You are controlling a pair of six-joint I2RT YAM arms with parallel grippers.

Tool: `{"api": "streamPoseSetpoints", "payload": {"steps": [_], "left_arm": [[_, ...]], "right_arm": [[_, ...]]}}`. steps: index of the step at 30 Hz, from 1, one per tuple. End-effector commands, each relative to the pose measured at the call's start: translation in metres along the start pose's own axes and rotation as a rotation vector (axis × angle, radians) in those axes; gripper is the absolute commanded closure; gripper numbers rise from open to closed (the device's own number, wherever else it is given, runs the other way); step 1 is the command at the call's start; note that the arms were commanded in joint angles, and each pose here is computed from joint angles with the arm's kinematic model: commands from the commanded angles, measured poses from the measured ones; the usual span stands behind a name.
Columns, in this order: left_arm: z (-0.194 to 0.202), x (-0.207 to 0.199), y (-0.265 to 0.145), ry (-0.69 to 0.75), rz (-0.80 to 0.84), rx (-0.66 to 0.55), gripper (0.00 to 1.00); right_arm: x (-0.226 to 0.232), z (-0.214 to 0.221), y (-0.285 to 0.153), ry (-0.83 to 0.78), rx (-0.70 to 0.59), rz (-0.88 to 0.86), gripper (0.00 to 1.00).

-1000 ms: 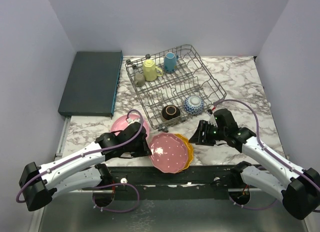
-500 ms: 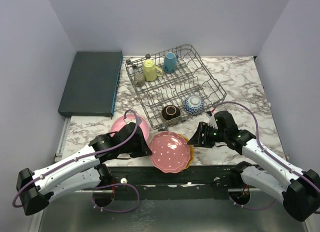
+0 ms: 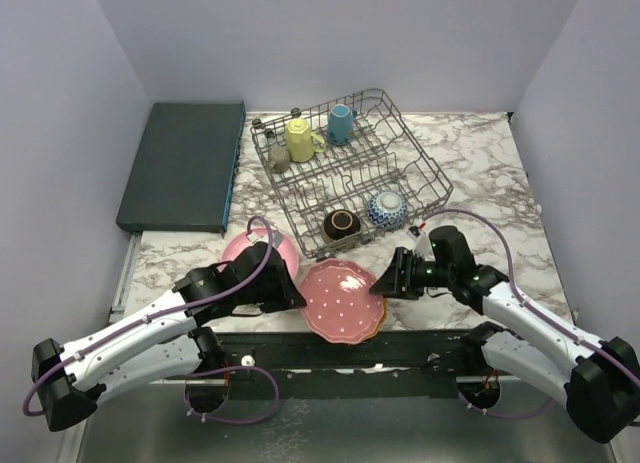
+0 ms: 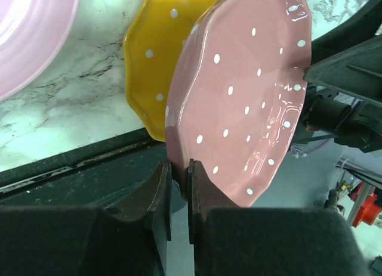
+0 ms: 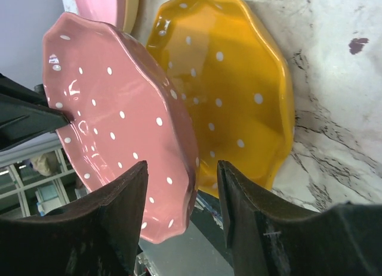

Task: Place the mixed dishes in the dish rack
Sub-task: Pick up the plate at the center of the board, then insert the plate into the dish rack.

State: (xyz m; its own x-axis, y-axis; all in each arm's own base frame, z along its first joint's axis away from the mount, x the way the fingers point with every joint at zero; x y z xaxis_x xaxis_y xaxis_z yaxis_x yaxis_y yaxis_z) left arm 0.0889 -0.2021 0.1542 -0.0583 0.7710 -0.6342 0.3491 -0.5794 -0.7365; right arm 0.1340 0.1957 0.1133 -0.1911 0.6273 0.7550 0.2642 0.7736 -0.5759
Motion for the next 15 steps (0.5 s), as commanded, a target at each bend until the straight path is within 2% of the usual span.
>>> {"api": "streamPoseSetpoints", "payload": {"steps": [1,15], "left_arm": [[-0.013,-0.059,-0.03,-0.006,0.251,-0.029,1.0],[-0.012,-0.072,-0.029,-0.005,0.316,-0.008,1.0]], "right_arm": [[0.012,0.002,0.003,-0.008,0.02,-0.105,0.44],[0.039,0.001,-0.002,-0.035,0.004,-0.306,0.44]]}}
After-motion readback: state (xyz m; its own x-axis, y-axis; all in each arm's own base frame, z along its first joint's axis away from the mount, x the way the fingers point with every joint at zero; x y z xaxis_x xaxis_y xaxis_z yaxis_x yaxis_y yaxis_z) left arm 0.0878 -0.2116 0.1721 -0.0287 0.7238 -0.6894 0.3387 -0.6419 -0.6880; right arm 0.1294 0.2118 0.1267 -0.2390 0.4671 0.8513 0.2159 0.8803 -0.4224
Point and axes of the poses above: each gripper's point midway between its finger pads, its own y axis out along the fingers, its own x axis along the line the jaws close on, z = x × y, the point moved 3 cm from there along -y, back along the fingers, and after that the axes turned 5 degrees about -y, right-handed, at the moved point
